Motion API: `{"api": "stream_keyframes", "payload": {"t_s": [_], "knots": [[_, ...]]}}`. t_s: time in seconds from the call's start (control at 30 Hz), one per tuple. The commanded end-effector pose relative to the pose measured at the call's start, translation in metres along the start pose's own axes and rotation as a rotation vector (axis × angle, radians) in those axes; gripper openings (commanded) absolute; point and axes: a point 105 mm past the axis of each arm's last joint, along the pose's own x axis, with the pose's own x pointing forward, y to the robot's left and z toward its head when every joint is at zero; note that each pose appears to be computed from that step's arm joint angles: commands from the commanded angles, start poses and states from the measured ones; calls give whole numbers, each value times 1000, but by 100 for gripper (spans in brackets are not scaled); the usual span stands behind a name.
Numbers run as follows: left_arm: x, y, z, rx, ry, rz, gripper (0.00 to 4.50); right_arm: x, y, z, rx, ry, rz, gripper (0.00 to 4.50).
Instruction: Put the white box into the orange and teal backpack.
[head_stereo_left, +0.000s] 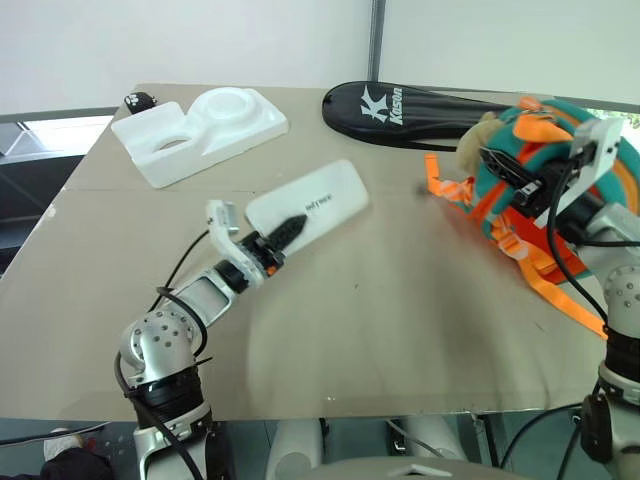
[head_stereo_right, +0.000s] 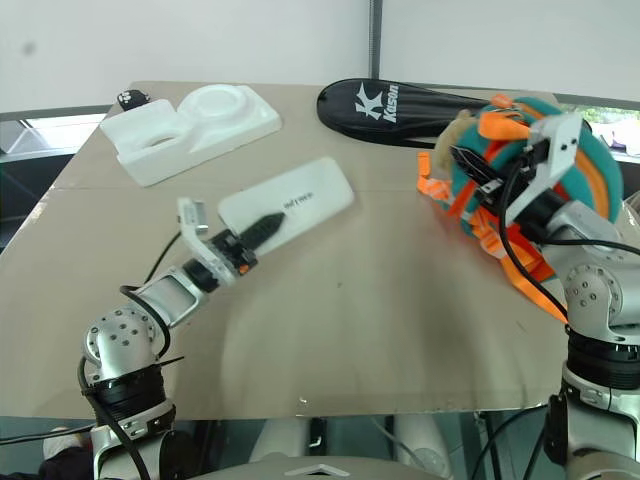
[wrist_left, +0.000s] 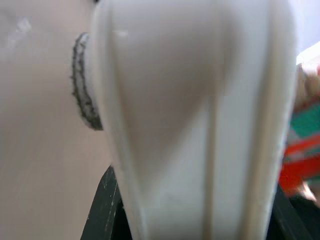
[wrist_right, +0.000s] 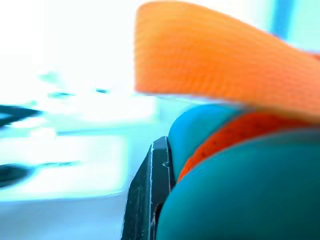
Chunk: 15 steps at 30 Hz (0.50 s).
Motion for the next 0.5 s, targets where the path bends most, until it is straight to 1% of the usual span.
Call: {"api": "stream_keyframes", "payload": {"t_s": [0.03,0.1,0.17,0.23,0.27,0.37,0.5], "knots": [[-8,-14,28,91,-114,-23,108,13,51,25,-46,-48,261,9],[-17,-16,37,160,-123,-7,108,16,66,15,-34,1,341,9],[-26,-21,42,217,-112,-33,108,16,71,0,-16,62,378,9],[-47,-36,46,358,-39,-144,108,11,75,-27,-32,172,428,9],[-57,-45,50,432,-2,-204,108,6,77,-34,-29,210,462,9],[-74,-62,59,541,79,-313,108,-5,77,-40,-36,257,518,9],[-84,-78,68,630,175,-409,108,-16,67,-41,-43,284,519,9]]}}
